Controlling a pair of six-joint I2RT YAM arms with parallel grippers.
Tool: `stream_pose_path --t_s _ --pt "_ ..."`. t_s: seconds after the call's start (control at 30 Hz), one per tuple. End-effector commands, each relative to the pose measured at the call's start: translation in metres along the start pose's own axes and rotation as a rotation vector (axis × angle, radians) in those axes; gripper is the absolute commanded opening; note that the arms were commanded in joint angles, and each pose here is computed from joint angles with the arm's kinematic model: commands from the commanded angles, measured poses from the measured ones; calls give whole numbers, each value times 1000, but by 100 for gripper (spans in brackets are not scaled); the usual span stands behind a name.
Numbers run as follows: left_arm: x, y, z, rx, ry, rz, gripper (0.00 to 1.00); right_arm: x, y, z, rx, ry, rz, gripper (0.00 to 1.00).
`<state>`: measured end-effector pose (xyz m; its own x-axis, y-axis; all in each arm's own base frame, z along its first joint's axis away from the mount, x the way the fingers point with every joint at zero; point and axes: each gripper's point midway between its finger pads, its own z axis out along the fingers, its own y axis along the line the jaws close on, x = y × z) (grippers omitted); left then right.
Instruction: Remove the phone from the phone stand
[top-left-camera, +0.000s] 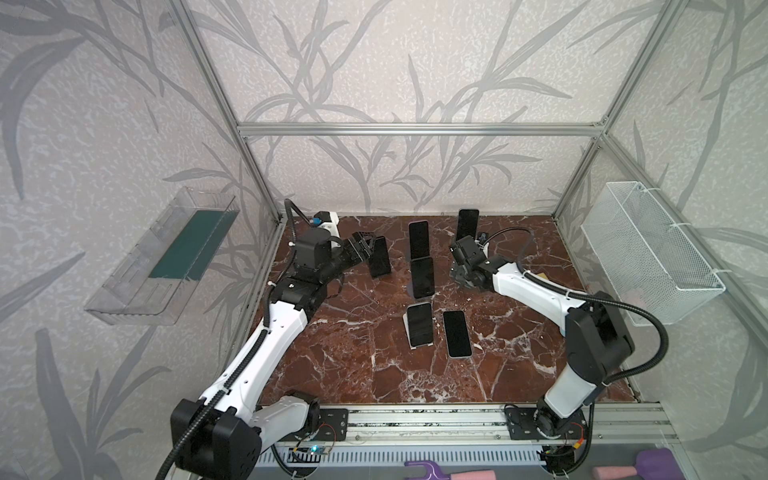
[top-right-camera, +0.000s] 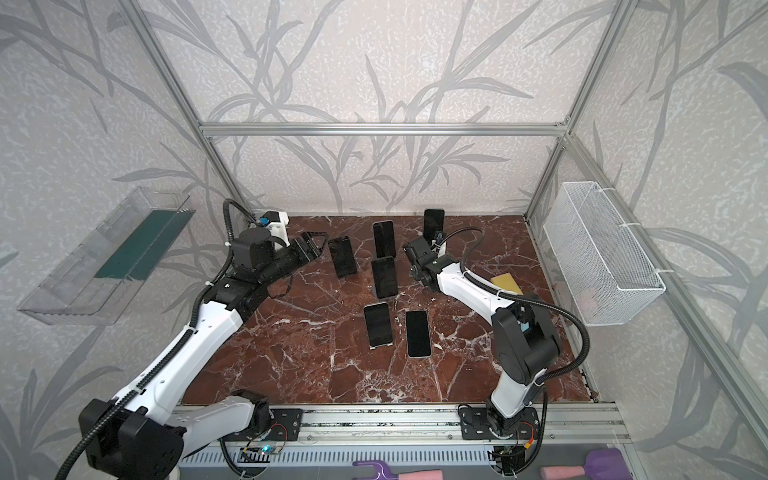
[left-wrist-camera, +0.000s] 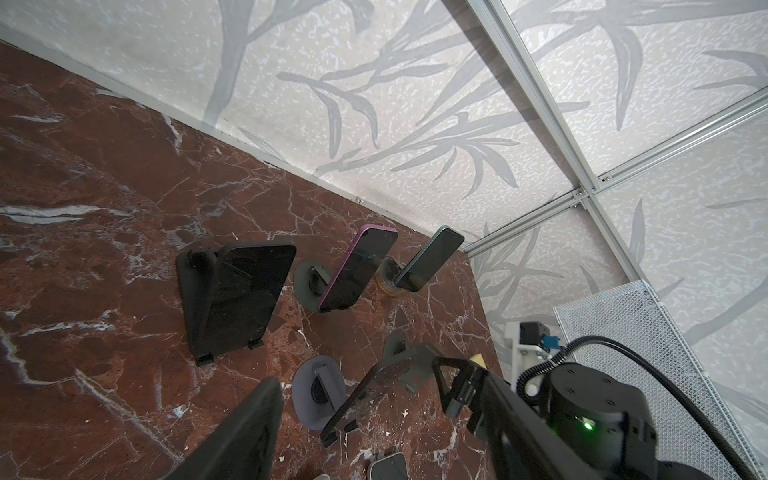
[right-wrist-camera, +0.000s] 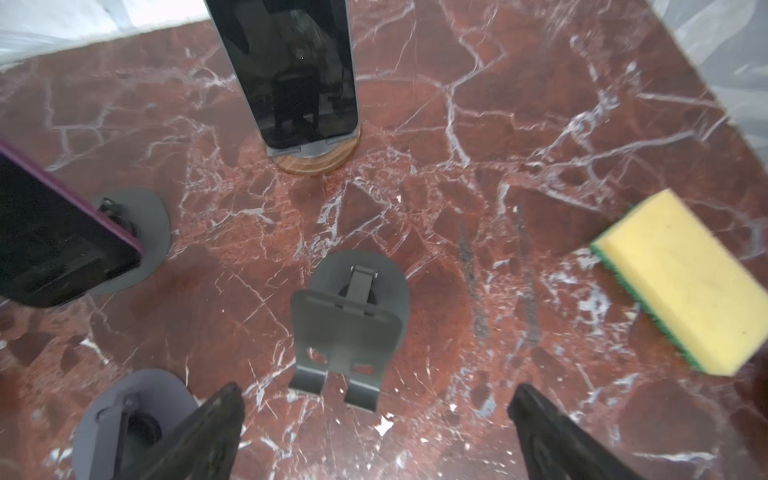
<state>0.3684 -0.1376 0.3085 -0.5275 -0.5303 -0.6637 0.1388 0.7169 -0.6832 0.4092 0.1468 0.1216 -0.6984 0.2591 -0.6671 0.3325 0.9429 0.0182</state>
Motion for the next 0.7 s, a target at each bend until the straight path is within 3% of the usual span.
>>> stream_pose_path --t_s 0.0,0.23,0.53,0.67 --pt "-5 -10 -6 43 -23 4 76 4 -1 11 47 25 45 98" --pt "-6 -11 -6 45 -25 3 76 11 3 30 75 21 88 93" --pt "-7 -14 -9 57 -30 4 76 18 11 40 5 10 43 71" --pt "-8 -14 -10 57 -35 5 76 16 10 41 -14 10 26 68"
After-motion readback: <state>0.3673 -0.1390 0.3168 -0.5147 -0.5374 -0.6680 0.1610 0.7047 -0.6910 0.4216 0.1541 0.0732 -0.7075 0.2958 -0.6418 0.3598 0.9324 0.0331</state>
